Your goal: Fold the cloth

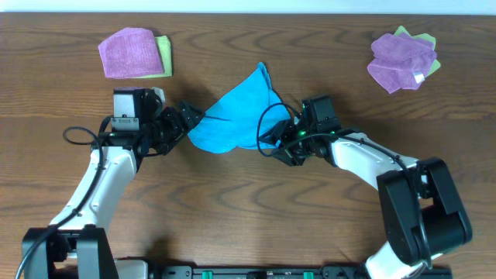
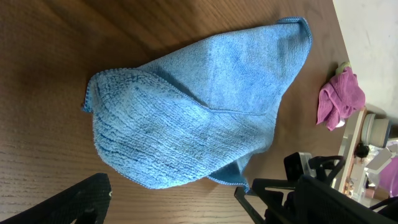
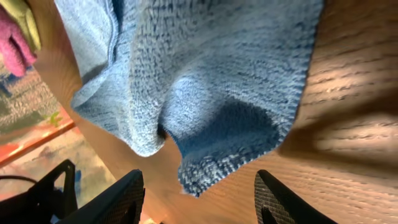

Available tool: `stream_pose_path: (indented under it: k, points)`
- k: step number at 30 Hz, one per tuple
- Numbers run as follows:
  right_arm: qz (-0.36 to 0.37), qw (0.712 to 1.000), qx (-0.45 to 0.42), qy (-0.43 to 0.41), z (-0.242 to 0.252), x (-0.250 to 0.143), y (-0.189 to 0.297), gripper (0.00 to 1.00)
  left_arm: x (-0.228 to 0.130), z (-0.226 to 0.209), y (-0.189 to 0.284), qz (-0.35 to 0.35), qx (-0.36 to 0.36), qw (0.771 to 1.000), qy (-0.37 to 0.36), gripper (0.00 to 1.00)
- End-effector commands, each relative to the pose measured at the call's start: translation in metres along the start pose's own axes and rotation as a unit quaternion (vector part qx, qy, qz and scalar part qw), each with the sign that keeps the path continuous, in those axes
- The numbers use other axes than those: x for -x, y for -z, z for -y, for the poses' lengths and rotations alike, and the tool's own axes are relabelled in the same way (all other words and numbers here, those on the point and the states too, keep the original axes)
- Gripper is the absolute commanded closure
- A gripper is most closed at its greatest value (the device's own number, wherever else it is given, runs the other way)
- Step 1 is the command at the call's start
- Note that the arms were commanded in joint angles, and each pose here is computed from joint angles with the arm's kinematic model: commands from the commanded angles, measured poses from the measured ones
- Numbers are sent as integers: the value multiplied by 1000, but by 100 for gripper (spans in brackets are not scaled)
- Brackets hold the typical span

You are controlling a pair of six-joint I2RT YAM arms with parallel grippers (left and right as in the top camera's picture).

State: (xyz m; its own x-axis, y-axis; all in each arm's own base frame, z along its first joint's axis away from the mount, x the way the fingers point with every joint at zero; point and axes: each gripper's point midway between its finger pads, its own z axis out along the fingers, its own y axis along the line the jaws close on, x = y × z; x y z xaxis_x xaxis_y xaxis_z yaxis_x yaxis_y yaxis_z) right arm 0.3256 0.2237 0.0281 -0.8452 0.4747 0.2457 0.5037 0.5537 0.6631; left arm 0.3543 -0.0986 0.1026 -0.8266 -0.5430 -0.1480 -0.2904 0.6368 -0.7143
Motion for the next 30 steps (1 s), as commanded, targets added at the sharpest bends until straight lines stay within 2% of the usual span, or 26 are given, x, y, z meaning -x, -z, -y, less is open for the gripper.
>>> stream_pose_path:
  k: [1,14,22,30]
  points:
    - [27,1000,-7,-14,2,8,5,43,4,0,0,5,1,1000,1,5]
    - [58,998,-15,-32,10,21,-3,46,5,1,0,6,1,1000,1,5]
    - [40,998,-21,-31,10,8,-16,48,5,0,0,6,1,1000,1,5]
    - [21,999,-12,-36,6,1,-17,45,5,0,0,6,1,1000,1,5]
